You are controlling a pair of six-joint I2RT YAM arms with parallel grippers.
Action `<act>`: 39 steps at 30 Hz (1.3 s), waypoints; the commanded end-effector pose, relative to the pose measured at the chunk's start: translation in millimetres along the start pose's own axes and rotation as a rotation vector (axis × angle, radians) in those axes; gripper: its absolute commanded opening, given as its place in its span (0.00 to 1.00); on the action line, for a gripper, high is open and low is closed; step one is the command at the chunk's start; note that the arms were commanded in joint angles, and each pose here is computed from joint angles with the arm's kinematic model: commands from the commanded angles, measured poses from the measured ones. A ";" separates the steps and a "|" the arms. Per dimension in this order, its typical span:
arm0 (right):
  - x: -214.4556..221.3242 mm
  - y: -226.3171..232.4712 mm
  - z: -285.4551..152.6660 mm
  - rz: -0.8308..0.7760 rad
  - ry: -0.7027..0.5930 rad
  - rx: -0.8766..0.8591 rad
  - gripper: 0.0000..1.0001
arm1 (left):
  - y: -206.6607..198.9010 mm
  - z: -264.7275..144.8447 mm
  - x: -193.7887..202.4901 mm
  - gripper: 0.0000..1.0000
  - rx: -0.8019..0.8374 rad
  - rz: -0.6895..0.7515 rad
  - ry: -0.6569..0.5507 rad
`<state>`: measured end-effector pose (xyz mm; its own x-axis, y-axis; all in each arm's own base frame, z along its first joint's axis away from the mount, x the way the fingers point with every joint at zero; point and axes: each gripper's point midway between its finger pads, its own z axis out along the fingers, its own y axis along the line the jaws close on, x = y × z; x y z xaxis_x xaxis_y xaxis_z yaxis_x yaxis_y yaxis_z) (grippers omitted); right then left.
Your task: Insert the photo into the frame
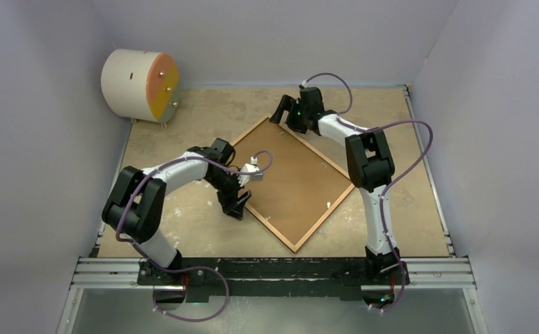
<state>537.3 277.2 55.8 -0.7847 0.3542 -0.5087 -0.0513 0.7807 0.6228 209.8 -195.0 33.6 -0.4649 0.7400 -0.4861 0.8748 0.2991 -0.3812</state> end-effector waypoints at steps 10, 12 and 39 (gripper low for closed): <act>-21.1 -29.4 -157.4 0.059 -0.099 0.181 0.99 | 99.5 -139.9 -75.5 0.87 -0.365 0.158 -0.189; -3.8 -39.1 -188.5 0.077 -0.104 0.235 0.99 | 144.5 -160.6 -72.7 0.84 -0.496 0.087 -0.216; 169.2 -107.8 -265.3 0.365 0.084 0.245 0.99 | 193.6 -82.5 26.5 0.61 -0.437 -0.094 -0.102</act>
<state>199.2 103.8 38.9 -0.8018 0.5757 -0.1605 0.4445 0.7540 0.4836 412.1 -58.4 20.3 -0.5358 0.6299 -0.5623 0.7607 0.6491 0.0024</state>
